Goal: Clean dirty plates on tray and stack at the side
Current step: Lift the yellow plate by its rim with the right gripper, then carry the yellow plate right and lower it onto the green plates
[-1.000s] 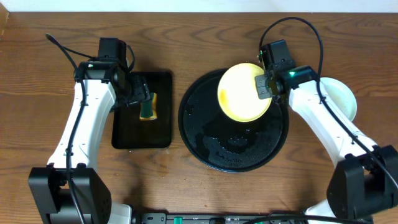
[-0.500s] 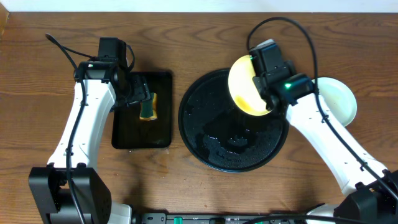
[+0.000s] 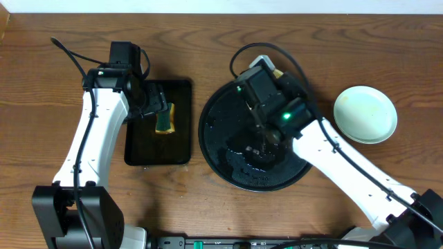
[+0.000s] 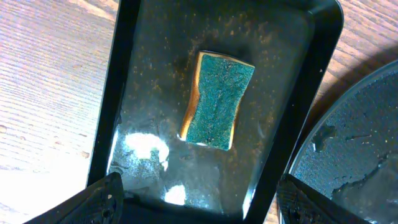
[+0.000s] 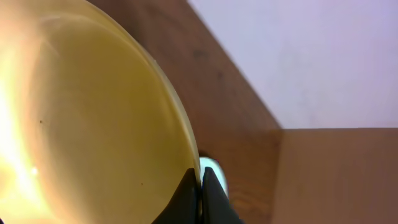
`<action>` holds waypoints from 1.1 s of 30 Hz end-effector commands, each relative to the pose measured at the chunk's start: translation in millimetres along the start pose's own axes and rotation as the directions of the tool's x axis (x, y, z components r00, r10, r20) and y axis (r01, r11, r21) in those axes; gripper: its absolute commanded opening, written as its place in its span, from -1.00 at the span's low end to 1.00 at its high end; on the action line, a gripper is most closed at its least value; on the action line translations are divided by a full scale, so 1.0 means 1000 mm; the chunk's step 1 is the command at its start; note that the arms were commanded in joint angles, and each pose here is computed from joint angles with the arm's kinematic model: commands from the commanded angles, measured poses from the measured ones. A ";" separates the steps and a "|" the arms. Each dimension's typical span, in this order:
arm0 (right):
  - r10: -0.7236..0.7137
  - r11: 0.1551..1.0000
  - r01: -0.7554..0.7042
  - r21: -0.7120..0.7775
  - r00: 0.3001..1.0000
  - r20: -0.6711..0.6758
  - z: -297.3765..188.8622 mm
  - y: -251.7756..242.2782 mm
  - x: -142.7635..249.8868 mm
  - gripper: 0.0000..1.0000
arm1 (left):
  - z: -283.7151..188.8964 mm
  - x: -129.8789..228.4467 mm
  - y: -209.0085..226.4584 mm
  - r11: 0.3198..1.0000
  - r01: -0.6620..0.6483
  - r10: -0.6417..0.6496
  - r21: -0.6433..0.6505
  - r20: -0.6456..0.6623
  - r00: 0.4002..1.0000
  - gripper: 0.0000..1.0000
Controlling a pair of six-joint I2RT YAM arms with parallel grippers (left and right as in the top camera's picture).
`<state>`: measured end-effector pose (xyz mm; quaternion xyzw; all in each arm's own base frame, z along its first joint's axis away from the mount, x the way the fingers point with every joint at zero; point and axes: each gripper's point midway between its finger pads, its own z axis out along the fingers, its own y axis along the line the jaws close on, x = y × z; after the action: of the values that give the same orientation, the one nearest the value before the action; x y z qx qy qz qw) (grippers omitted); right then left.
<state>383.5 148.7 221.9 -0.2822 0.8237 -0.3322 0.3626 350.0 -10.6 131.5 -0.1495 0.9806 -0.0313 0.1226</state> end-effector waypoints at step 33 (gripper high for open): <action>0.846 0.500 -0.830 0.247 0.406 -0.345 0.112 -0.114 0.180 -0.98 | 0.005 0.002 0.004 1.000 0.002 -0.002 -0.018 -0.013 1.000 0.58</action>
<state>399.4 -66.4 181.2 0.1805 0.9125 -0.2094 0.3015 350.1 -10.7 131.5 -0.1495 0.9806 -0.0315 0.1228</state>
